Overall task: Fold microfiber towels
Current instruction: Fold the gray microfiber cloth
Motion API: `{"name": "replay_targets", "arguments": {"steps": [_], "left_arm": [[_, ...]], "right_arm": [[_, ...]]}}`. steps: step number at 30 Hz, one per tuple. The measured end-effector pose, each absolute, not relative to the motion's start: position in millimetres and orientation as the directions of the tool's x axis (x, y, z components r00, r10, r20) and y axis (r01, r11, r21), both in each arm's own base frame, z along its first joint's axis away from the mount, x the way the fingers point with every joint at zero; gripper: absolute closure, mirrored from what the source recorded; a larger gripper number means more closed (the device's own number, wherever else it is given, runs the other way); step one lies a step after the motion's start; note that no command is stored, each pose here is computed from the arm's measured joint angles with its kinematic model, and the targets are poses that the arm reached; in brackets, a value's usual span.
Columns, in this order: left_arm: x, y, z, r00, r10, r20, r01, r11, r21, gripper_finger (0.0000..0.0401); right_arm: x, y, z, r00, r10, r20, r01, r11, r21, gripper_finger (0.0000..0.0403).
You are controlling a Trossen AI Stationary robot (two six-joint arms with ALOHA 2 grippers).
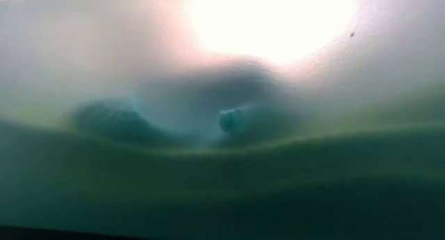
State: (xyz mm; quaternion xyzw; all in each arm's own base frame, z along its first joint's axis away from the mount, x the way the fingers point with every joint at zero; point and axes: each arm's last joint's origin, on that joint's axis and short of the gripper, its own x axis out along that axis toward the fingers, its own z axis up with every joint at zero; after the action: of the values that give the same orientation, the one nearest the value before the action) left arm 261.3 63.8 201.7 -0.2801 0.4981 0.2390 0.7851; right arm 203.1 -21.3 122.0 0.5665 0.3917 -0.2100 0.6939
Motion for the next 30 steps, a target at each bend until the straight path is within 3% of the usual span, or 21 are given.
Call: {"name": "replay_targets", "arguments": {"steps": [9,15,25,30], "left_arm": [[260.3,63.7,201.3,0.380,0.094,-0.920,-0.652,0.733,-0.195,0.0240],[260.1,64.3,201.3,0.374,0.113,-0.920,-0.651,0.739,-0.174,0.0240],[255.5,63.2,200.3,0.332,0.106,-0.937,-0.686,0.709,-0.163,0.0240],[245.3,61.6,207.5,0.298,0.128,-0.946,-0.721,0.680,-0.135,0.0240]], "right_arm": [[201.3,-22.8,151.1,0.503,0.107,-0.858,0.804,0.308,0.509,0.0402],[220.0,-27.4,185.9,0.542,0.051,-0.839,0.757,0.403,0.514,0.0402],[226.8,-28.2,177.0,0.520,0.090,-0.849,0.757,0.413,0.507,0.0402],[243.9,-30.0,191.7,0.541,0.108,-0.834,0.711,0.471,0.522,0.0402]]}}
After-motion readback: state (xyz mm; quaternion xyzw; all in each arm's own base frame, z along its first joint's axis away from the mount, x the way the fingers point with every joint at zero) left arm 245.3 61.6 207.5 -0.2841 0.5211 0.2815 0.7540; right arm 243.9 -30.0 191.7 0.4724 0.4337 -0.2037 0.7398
